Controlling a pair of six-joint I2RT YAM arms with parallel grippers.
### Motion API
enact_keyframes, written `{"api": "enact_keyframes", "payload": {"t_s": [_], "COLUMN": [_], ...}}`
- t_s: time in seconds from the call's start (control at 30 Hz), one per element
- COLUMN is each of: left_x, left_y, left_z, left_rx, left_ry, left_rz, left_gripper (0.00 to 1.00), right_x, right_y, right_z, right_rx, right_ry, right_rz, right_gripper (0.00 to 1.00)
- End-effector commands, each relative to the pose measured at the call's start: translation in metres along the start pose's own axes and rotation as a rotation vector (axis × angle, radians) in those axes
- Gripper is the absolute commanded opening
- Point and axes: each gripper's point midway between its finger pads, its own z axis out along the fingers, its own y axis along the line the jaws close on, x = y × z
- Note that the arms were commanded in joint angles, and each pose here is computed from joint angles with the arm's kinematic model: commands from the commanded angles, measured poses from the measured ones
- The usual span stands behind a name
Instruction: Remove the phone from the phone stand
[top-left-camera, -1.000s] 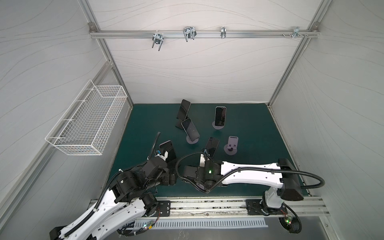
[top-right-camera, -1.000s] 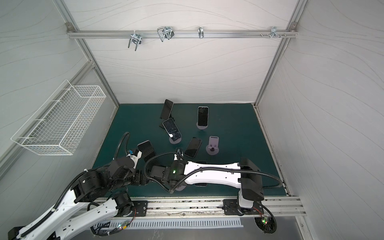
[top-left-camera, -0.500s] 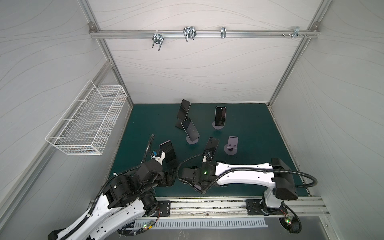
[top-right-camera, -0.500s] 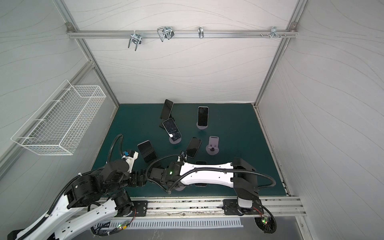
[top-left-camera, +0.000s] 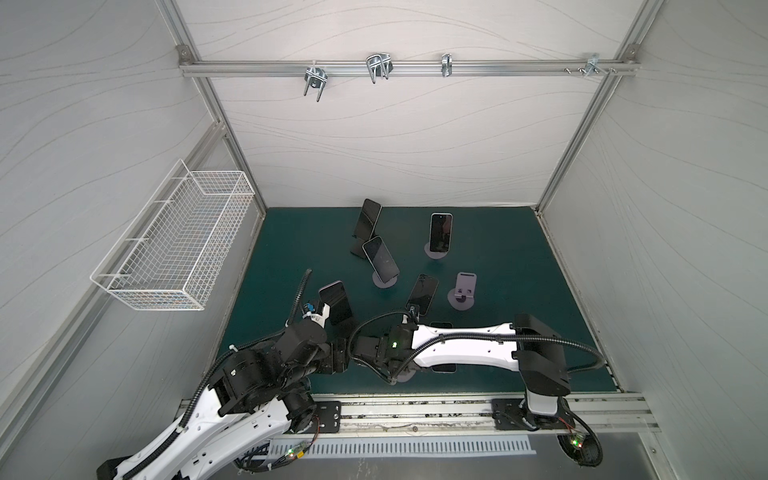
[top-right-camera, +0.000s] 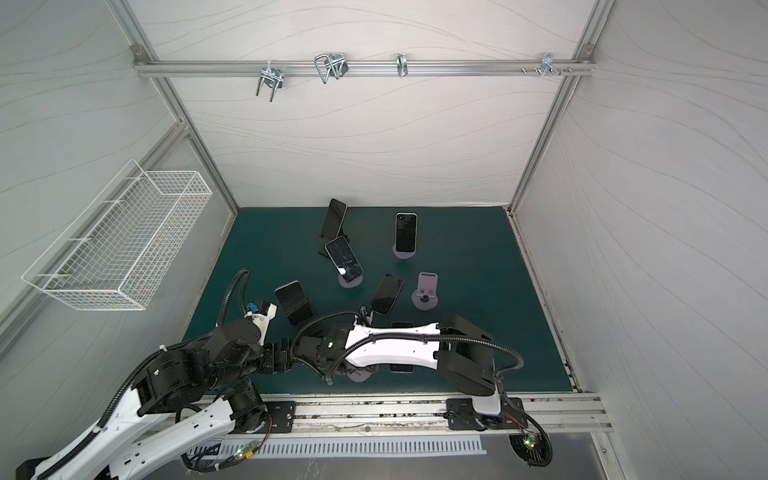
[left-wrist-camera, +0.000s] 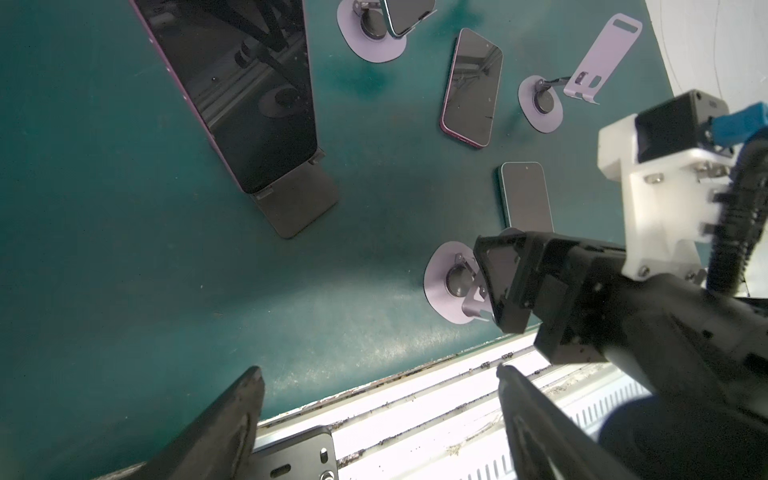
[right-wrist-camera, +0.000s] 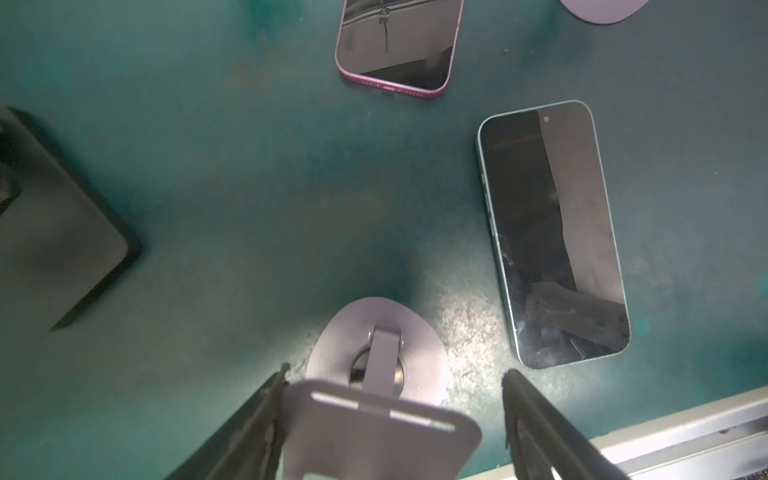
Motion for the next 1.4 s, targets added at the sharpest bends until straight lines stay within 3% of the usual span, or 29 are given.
{"api": "enact_keyframes", "payload": {"t_s": [0.0, 0.9, 1.37], "left_x": [-0.004, -0.006, -0.005], "left_y": [-0.003, -0.001, 0.000], "left_z": [0.000, -0.001, 0.000], "left_rx": [0.011, 0.006, -0.007], "left_ry": [-0.019, -0.033, -0.027], "left_rz": [-0.009, -0.014, -0.017], "left_gripper": [0.89, 0.87, 0.86], "right_x": [0.000, -0.008, -0.023], "right_y": [0.001, 0.000, 0.005], "right_z": [0.004, -0.004, -0.029], "right_rx": [0.014, -0.051, -0.221], "right_ry": [0.008, 0.001, -0.007], "right_rz": [0.023, 0.018, -0.011], "right_gripper": [0.80, 0.55, 0.46]}}
